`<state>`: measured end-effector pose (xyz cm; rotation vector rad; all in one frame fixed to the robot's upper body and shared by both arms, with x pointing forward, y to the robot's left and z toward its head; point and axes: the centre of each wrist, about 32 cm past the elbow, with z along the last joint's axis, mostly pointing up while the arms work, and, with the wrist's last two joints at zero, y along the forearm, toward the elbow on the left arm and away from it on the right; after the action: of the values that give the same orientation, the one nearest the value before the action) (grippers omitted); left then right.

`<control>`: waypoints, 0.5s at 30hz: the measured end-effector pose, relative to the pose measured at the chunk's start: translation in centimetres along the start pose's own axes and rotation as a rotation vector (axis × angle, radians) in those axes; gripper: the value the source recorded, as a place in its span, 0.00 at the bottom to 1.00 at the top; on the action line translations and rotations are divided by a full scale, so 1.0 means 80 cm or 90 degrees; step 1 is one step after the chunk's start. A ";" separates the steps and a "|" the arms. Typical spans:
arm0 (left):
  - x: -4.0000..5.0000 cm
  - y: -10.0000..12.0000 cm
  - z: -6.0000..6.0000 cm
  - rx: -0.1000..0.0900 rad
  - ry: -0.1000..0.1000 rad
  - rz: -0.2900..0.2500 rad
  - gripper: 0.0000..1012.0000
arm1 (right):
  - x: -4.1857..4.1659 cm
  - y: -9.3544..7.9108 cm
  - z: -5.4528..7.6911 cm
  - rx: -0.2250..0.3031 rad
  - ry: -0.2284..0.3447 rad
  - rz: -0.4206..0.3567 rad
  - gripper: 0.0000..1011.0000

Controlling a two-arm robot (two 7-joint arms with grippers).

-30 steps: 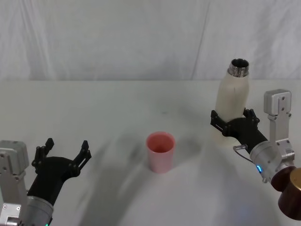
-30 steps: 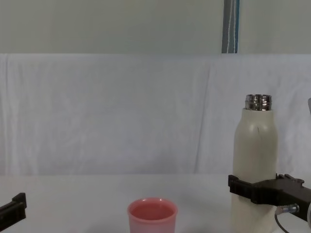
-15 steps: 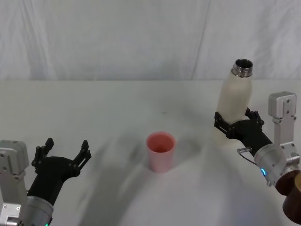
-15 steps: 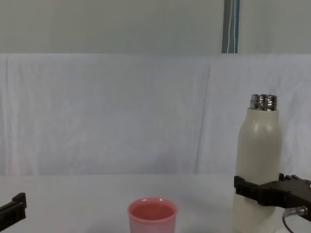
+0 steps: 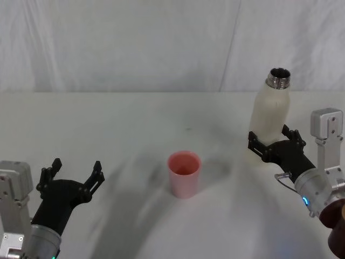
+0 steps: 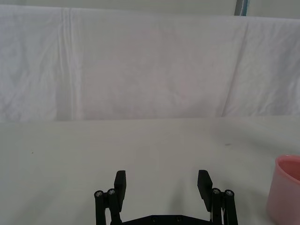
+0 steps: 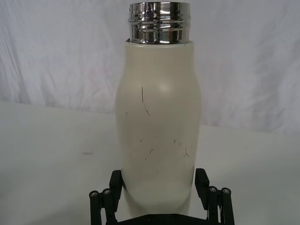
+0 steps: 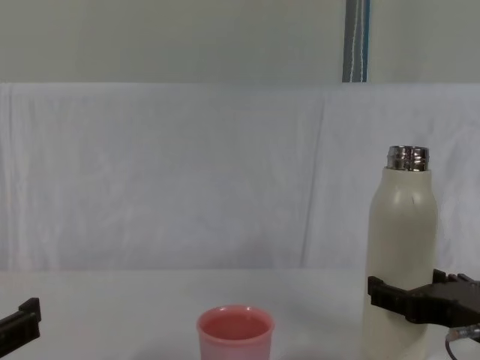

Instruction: Grasp the thermos with one hand and pour water into the cup lid.

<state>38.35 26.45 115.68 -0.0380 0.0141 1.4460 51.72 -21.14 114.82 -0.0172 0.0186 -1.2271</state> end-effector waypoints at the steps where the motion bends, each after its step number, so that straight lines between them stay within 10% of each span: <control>1: 0.000 0.000 0.000 0.000 0.000 0.000 0.99 | 0.000 0.000 0.000 0.000 0.000 0.000 0.99; 15: 0.000 0.000 0.000 0.000 0.000 0.000 0.99 | -0.003 -0.015 0.001 -0.004 -0.002 0.002 0.99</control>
<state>38.35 26.45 115.68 -0.0380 0.0140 1.4460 50.54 -21.34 114.92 -0.0243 0.0186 -1.2238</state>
